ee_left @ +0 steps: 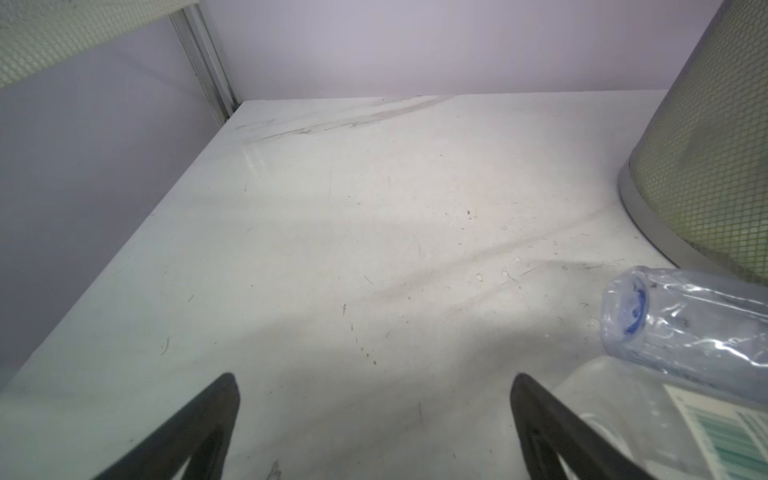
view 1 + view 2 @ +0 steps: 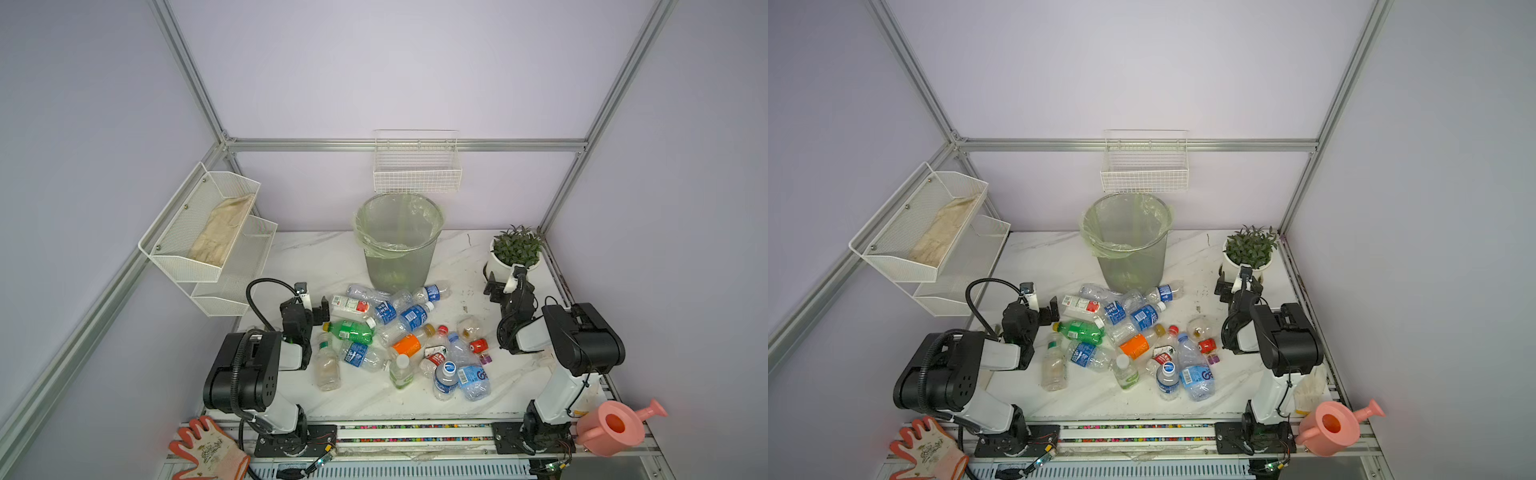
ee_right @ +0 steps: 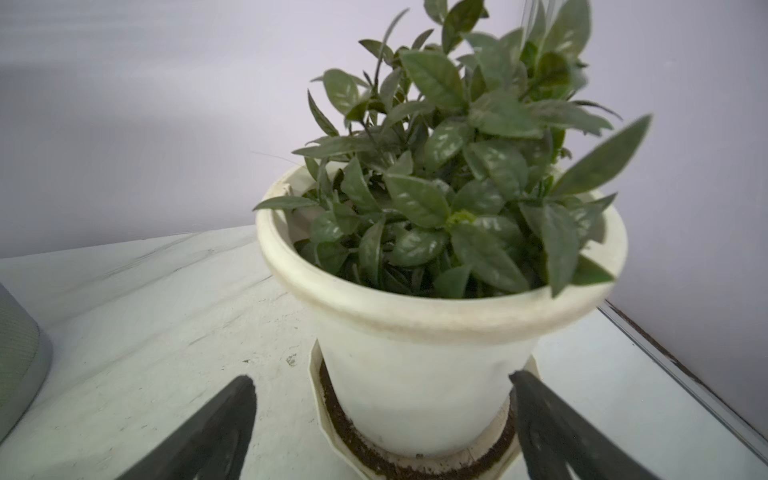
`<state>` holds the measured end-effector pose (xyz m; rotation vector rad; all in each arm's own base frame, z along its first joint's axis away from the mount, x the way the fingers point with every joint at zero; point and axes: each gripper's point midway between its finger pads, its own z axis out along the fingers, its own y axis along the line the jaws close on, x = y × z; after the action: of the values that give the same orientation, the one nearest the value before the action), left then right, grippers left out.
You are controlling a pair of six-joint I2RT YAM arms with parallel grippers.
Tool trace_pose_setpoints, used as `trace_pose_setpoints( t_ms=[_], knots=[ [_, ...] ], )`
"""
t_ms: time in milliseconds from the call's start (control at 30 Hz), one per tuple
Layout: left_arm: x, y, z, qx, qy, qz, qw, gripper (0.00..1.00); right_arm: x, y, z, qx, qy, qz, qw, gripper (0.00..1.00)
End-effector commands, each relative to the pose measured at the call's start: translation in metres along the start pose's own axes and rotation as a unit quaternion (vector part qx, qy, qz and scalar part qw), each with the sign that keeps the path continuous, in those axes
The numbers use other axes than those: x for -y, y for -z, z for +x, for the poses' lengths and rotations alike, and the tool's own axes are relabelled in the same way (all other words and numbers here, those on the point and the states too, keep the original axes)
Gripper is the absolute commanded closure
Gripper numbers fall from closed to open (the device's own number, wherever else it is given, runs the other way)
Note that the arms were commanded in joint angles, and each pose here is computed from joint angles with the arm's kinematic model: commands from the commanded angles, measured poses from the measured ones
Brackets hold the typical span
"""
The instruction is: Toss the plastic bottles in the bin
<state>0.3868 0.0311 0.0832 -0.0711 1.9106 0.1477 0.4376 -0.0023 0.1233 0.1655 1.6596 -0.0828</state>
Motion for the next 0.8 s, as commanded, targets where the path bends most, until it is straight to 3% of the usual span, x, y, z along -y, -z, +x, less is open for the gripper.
trace_pose_setpoints(
  t_ms=[0,767],
  knots=[
    [-0.0013,-0.0047,-0.0335,0.047,0.010,0.001,0.999,0.00,-0.0021,0.0015,-0.0120,0.018,-0.004,-0.010,1.000,0.03],
    [-0.0013,-0.0049,-0.0335,0.047,0.009,0.001,0.999,0.00,-0.0024,0.0016,-0.0117,0.018,-0.005,-0.011,1.000,0.02]
  ],
)
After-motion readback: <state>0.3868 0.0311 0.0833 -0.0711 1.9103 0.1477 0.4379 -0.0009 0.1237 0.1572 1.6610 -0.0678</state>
